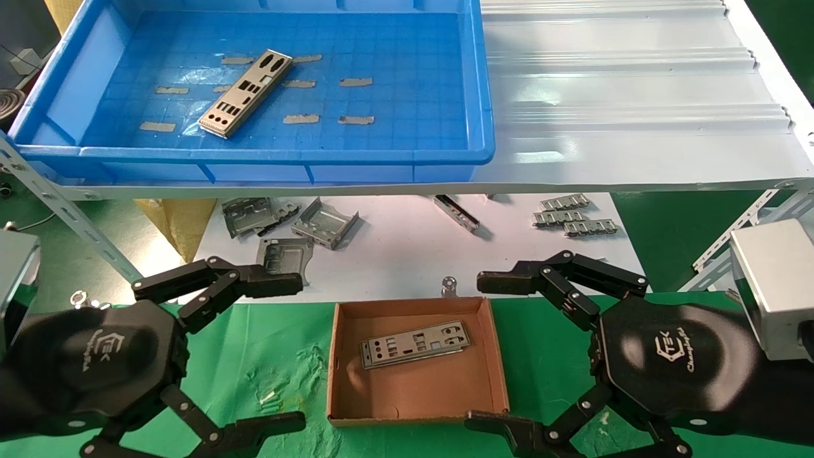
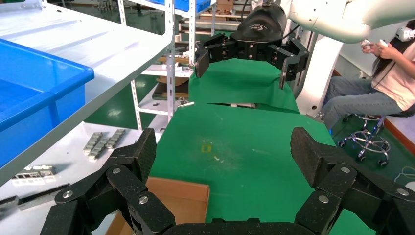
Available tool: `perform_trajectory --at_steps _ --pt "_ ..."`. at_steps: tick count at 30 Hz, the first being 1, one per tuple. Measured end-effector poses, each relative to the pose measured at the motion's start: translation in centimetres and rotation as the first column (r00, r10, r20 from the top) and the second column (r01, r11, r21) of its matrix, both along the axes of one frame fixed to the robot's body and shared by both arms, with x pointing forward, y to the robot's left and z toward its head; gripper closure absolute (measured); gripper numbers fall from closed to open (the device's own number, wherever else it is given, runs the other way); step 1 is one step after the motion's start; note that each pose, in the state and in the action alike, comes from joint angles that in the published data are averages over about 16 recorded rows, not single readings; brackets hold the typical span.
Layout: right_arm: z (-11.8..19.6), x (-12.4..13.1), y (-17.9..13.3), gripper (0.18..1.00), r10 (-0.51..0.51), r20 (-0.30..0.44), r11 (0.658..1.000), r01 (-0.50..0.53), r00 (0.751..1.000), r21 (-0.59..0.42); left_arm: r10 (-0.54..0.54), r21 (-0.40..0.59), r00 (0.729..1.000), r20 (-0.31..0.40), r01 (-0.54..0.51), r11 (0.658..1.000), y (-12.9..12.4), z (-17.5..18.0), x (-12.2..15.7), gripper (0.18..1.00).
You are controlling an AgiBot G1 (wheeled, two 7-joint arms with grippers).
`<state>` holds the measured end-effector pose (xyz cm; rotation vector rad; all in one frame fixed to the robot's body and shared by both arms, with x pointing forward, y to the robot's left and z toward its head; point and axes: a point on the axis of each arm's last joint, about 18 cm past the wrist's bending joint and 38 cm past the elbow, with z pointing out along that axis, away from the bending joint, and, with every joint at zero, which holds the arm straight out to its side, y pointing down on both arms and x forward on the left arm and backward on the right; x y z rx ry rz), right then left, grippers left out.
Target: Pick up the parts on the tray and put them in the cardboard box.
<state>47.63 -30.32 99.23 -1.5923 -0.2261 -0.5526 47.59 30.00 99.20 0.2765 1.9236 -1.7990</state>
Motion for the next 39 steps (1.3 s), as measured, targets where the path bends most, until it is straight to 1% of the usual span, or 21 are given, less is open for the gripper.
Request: perform_trajectory --at_steps 39 --pt "0.00 0.00 0.00 0.178 0.000 0.000 1.000 0.000 1.000 0.000 0.000 0.000 1.000 0.000 0.000 1.000 0.00 0.00 0.00 0.184"
